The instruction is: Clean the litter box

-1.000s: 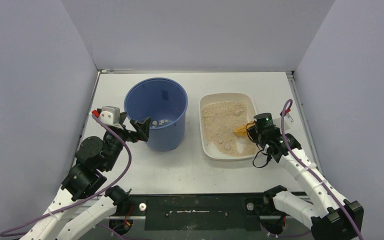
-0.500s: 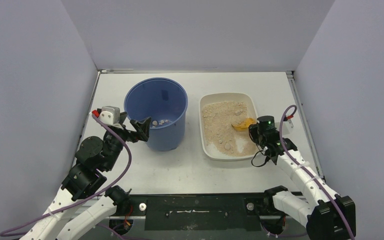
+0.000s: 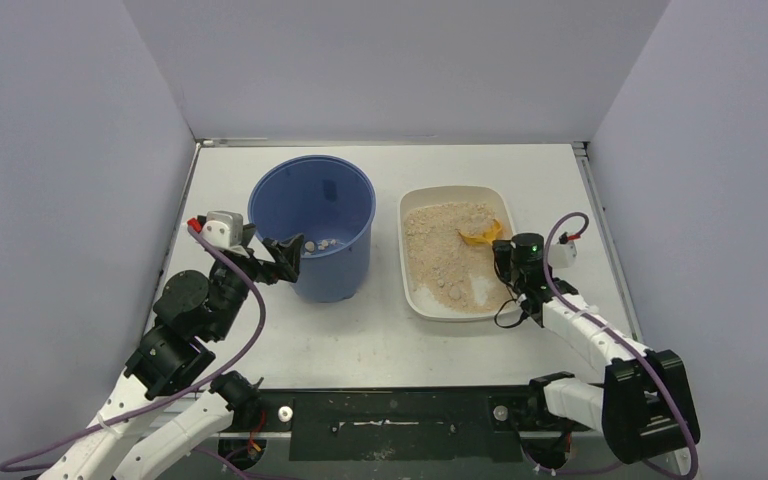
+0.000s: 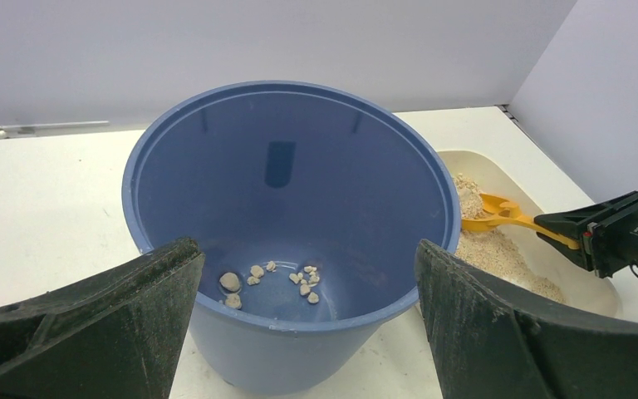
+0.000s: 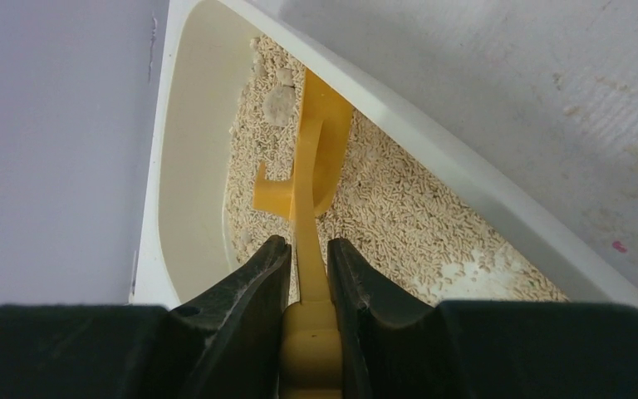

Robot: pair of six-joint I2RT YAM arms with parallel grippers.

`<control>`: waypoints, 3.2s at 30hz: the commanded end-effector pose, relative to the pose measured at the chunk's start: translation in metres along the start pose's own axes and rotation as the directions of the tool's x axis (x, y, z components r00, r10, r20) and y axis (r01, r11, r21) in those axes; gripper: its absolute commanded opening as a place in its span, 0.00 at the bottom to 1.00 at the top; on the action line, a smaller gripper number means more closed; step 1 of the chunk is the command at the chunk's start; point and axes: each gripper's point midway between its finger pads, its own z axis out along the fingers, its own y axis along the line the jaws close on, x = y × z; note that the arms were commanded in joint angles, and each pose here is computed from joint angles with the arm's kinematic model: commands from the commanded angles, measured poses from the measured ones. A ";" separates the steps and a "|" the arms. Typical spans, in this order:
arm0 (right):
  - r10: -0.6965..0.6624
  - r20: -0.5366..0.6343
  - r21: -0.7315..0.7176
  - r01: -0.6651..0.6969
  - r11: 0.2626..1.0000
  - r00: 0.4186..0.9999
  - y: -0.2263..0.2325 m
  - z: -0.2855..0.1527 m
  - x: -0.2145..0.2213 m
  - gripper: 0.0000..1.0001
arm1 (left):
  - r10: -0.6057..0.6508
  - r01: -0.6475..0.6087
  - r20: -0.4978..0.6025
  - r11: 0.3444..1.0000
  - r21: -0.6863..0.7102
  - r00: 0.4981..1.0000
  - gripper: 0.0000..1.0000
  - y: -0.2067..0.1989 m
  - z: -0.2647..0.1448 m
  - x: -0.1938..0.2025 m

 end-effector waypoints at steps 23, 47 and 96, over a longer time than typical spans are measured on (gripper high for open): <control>-0.163 -0.098 -0.475 0.098 0.875 0.982 0.035 -0.001 0.037 0.00 | -0.020 0.019 0.043 0.999 0.026 0.999 0.97 -0.006 0.002 -0.014; -0.115 -0.103 -0.625 0.026 0.781 0.988 0.051 -0.043 0.021 0.00 | -0.022 0.021 0.041 0.999 0.027 0.999 0.97 -0.006 0.002 -0.013; -0.064 -0.258 -0.786 -0.171 0.593 0.964 0.072 -0.134 0.001 0.00 | 0.003 -0.003 -0.008 1.000 0.010 1.000 0.97 -0.006 0.014 0.002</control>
